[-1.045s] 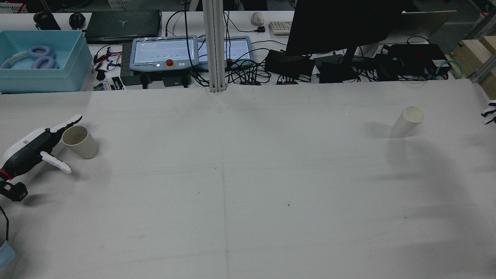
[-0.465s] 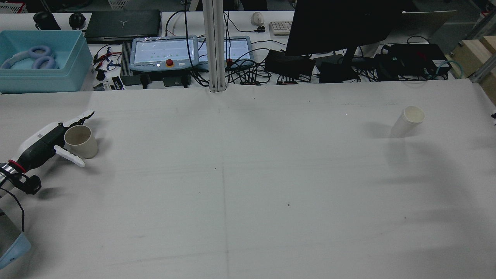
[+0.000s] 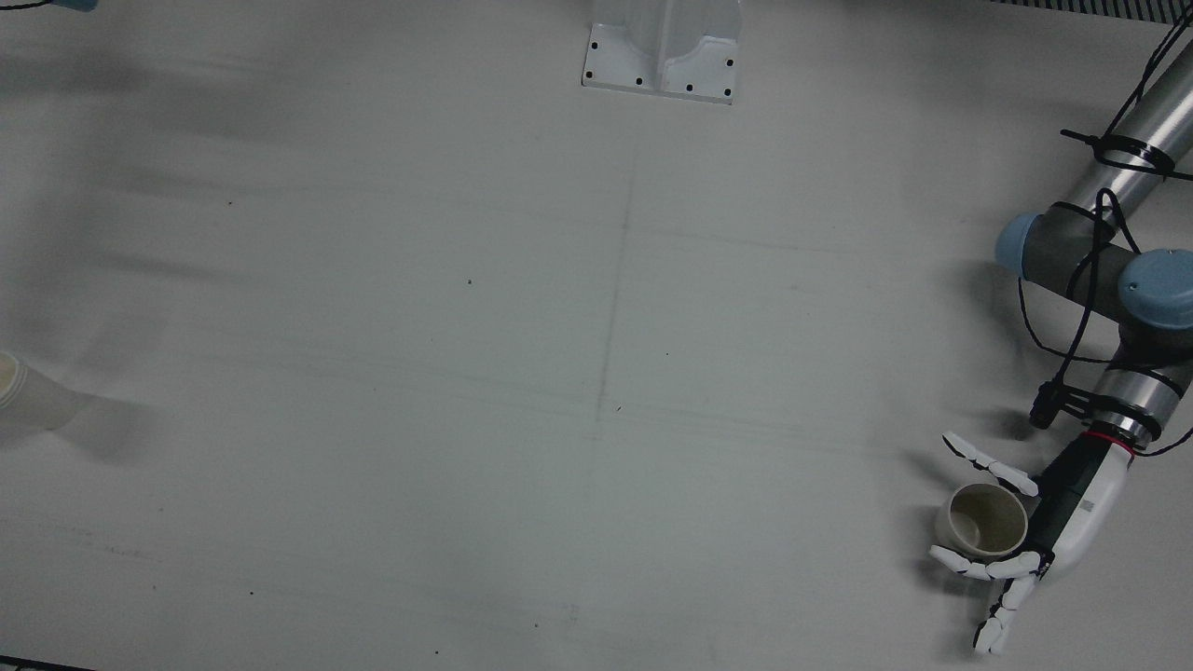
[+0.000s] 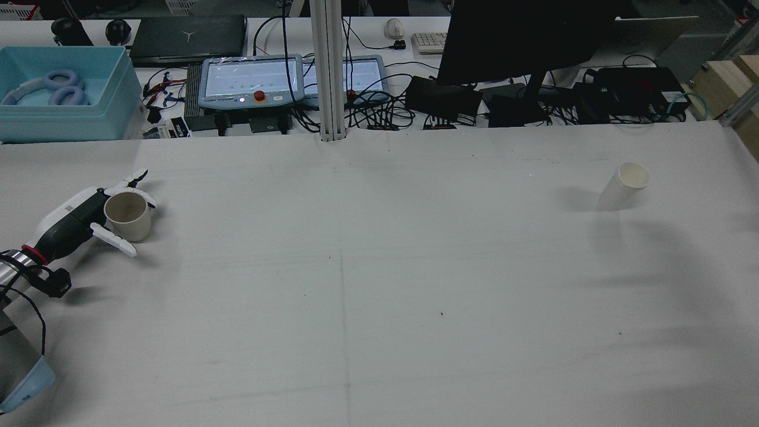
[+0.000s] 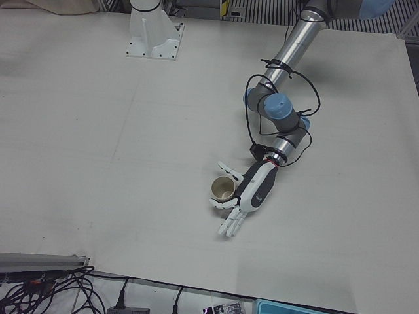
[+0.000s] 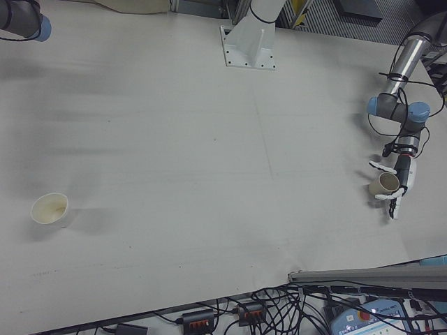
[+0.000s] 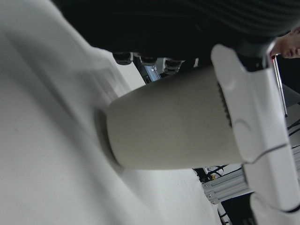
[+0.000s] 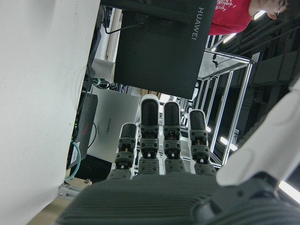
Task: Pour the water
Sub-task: 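Wrap the left hand fingers around the beige cup, then lift the cup with the left hand off the table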
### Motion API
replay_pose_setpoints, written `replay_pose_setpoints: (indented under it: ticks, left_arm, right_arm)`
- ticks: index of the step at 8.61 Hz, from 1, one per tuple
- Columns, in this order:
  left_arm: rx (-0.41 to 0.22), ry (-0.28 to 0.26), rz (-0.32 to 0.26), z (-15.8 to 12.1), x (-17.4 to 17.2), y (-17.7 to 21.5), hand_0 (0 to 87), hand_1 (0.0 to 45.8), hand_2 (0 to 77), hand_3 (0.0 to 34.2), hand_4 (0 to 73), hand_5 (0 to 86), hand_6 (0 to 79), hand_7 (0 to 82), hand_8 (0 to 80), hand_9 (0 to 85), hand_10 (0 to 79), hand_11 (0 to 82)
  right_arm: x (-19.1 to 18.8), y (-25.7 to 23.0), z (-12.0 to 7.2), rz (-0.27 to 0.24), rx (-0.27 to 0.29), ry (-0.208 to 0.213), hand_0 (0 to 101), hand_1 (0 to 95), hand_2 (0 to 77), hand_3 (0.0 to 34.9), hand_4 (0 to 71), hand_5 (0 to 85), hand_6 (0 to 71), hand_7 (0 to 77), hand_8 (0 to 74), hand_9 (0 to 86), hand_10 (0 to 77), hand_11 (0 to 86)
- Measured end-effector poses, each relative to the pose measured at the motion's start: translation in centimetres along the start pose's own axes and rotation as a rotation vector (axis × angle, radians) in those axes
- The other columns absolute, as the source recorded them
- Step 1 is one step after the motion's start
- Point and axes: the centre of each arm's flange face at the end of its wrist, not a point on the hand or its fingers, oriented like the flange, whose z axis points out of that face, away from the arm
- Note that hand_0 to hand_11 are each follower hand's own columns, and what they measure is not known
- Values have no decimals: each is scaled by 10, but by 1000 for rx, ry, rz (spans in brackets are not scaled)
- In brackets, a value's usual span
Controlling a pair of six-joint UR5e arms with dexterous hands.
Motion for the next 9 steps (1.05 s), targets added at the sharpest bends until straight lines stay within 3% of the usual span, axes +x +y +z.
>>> replay_pose_setpoints:
  ticks: [1, 2, 3, 4, 5, 7, 9]
  left_arm:
    - [4, 7, -2, 0, 1, 1, 567, 87, 5, 32, 431, 284, 11, 54, 5, 5, 5, 22]
    - [6, 12, -4, 1, 1, 1, 567, 65, 11, 31, 524, 349, 55, 87, 5, 5, 38, 71]
    - [7, 15, -7, 1, 2, 1, 656, 147, 5, 32, 529, 344, 93, 125, 49, 5, 54, 87]
    - [6, 18, -11, 1, 2, 1, 647, 169, 5, 31, 524, 344, 93, 125, 49, 5, 54, 87]
    - [4, 22, -14, 2, 4, 2, 578, 175, 5, 32, 524, 344, 93, 136, 54, 49, 71, 109]
    - [14, 18, -53, 3, 8, 9, 560, 185, 27, 31, 524, 344, 93, 136, 54, 49, 65, 109]
    - [28, 4, -135, 6, 21, 31, 561, 207, 245, 32, 524, 344, 93, 147, 49, 49, 71, 109]
  right_arm:
    - [-2, -2, -2, -1, 3, -2, 410, 0, 11, 0, 202, 284, 295, 365, 355, 464, 142, 218]
    - [-3, -4, -3, -2, 5, -3, 410, 0, 11, 0, 202, 284, 295, 365, 355, 464, 153, 218]
    - [-3, -5, -4, -2, 7, -5, 410, 0, 11, 0, 207, 278, 300, 365, 355, 464, 153, 218]
    - [-5, -6, -5, -2, 8, -6, 402, 0, 11, 0, 207, 273, 300, 365, 355, 464, 153, 229]
    - [-6, -6, -5, -2, 7, -8, 402, 0, 11, 0, 207, 273, 300, 365, 355, 464, 153, 229]
    - [-16, -7, -5, 4, 1, -25, 402, 0, 11, 0, 207, 267, 300, 365, 355, 464, 153, 229]
    - [-27, -6, -3, 12, -12, -46, 398, 0, 11, 0, 235, 273, 311, 371, 360, 464, 164, 245]
